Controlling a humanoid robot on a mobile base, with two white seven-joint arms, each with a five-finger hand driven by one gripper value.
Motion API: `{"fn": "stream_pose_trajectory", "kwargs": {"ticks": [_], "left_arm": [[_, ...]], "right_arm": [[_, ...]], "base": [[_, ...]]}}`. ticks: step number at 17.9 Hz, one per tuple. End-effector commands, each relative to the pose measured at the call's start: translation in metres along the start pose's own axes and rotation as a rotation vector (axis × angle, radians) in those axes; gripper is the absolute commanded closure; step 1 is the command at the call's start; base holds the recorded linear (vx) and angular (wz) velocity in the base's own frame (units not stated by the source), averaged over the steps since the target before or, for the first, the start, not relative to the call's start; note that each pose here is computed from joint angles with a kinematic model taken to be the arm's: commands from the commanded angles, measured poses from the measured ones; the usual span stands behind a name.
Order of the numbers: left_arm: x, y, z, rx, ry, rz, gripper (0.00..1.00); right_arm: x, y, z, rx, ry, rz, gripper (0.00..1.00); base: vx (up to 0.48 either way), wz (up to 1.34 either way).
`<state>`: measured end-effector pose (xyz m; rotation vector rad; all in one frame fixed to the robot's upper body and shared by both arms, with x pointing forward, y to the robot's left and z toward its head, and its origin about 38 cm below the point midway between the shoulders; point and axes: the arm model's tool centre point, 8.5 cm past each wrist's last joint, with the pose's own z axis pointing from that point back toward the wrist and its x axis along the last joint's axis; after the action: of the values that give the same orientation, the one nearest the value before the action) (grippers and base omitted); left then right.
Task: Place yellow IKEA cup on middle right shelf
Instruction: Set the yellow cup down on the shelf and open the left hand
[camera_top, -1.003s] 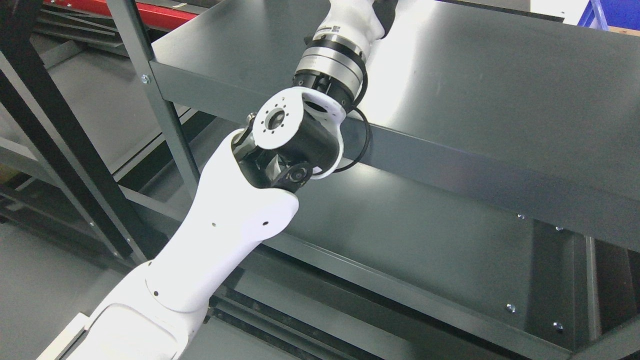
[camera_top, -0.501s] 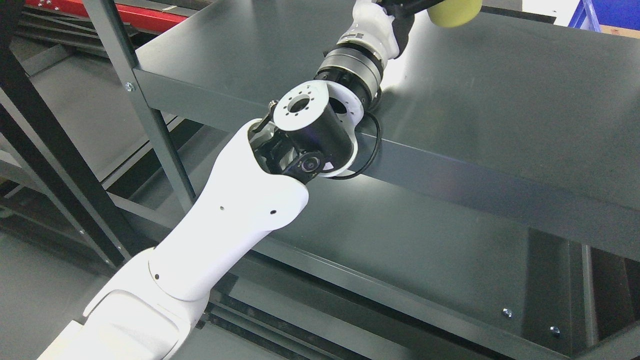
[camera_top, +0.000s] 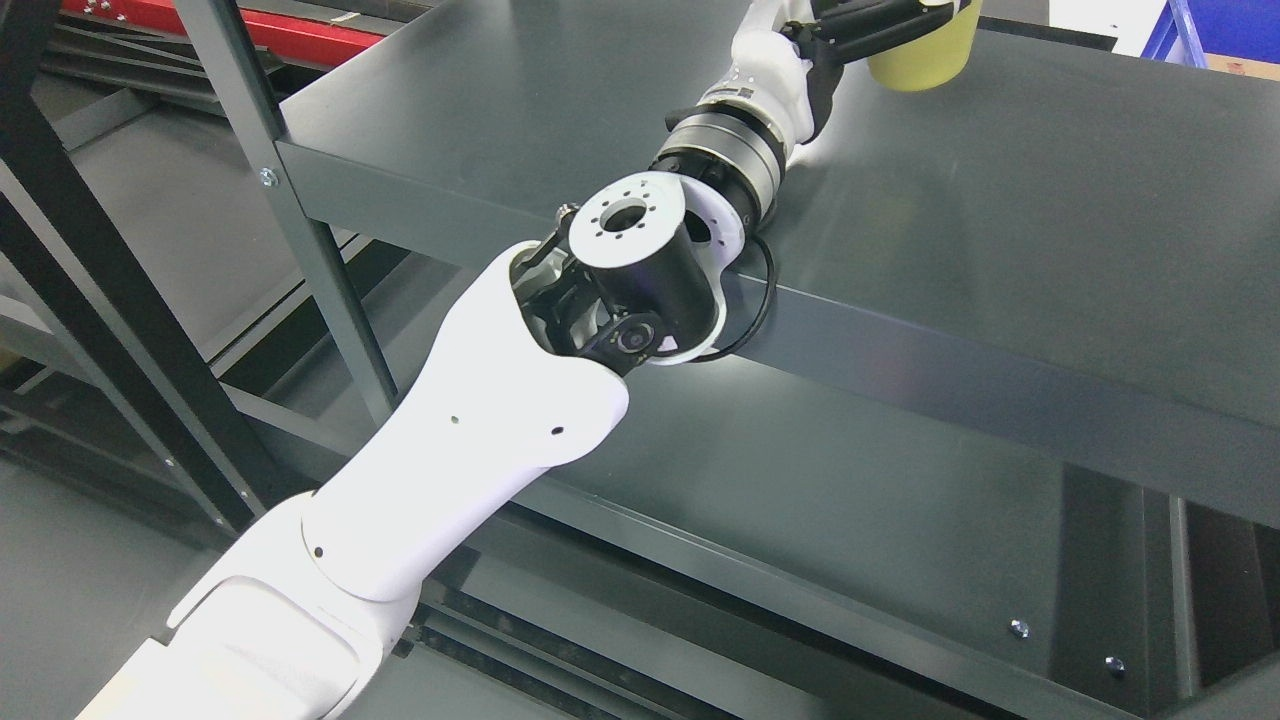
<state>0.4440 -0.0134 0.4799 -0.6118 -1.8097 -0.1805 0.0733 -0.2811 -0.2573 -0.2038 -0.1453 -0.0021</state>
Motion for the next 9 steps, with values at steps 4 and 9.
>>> {"fn": "stream_pose_trajectory", "kwargs": {"ticks": [4,9], "left_arm": [[0.0,0.006,0.002,0.027,-0.043,-0.072,0.15],[0.018,0.014,0.001,0.047,-0.122,-0.031,0.12]], "right_arm": [[-0.009,-0.01,-0.001,-0.012,0.014,-0.004,0.01],[-0.009,-0.01,-0.001,-0.012,0.014,-0.004,0.01]], "base": [[0.0,0.0],[0.0,0.0]]}}
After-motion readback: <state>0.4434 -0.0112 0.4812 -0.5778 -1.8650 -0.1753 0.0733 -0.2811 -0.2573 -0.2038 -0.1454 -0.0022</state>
